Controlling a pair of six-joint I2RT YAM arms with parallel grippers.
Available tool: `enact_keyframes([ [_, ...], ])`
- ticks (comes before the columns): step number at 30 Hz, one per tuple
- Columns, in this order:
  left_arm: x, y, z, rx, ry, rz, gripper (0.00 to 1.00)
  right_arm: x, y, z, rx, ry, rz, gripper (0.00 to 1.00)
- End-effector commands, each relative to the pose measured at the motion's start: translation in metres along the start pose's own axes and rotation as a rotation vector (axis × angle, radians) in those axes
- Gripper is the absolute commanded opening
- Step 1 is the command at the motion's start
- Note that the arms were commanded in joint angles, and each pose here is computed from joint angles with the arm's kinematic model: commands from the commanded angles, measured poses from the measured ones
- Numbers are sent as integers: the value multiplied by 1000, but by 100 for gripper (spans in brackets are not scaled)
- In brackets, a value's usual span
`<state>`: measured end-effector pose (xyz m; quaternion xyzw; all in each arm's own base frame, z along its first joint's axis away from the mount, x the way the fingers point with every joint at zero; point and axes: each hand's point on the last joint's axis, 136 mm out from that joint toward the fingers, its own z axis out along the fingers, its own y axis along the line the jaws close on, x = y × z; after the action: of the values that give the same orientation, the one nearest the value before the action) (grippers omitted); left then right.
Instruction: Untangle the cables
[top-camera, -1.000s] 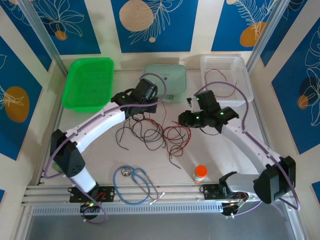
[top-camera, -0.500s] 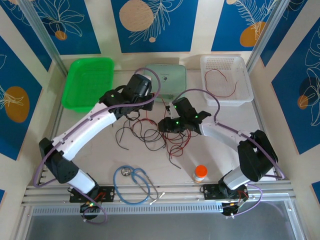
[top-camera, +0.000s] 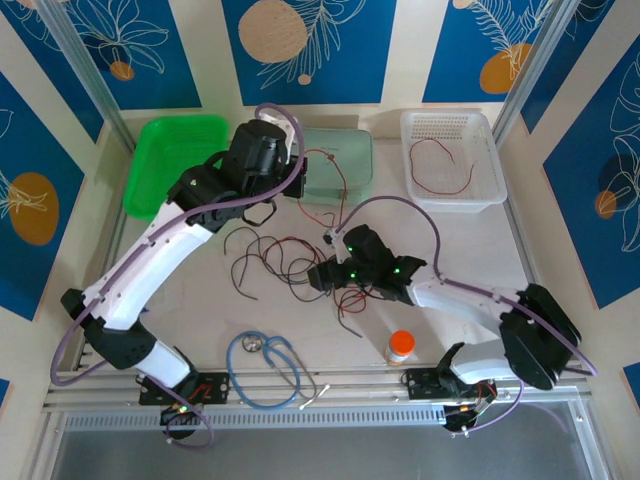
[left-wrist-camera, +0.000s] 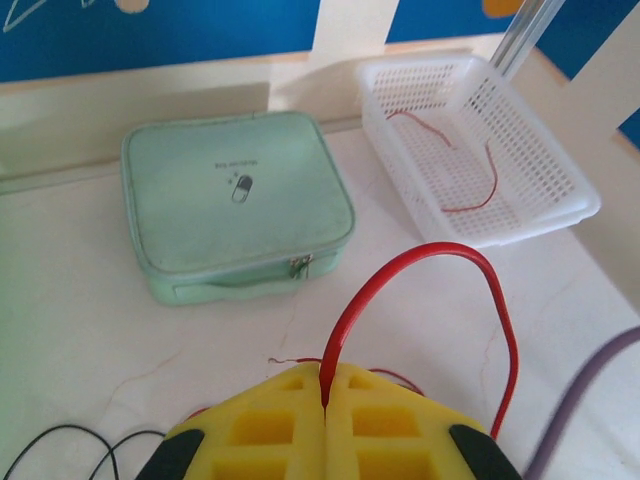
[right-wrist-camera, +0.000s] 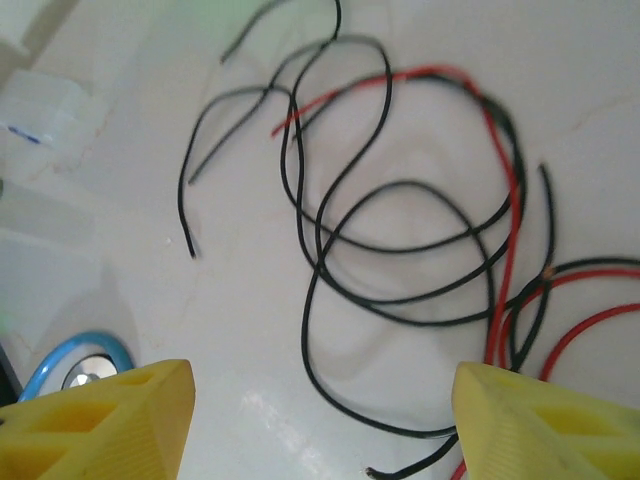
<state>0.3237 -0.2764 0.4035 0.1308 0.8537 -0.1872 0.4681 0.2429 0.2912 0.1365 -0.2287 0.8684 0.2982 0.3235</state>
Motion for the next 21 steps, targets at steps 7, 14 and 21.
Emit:
enact_keyframes([
  [7,-28,-11,-32,45,-93,0,0,-66,24,-82,14,-386,-230,69],
  [14,-25,-18,-15,57,-73,-13,0,-88,76,-155,-115,-421,-390,69],
  [21,-17,-41,1,133,-39,-38,0,-123,86,-163,-114,-426,-355,68],
])
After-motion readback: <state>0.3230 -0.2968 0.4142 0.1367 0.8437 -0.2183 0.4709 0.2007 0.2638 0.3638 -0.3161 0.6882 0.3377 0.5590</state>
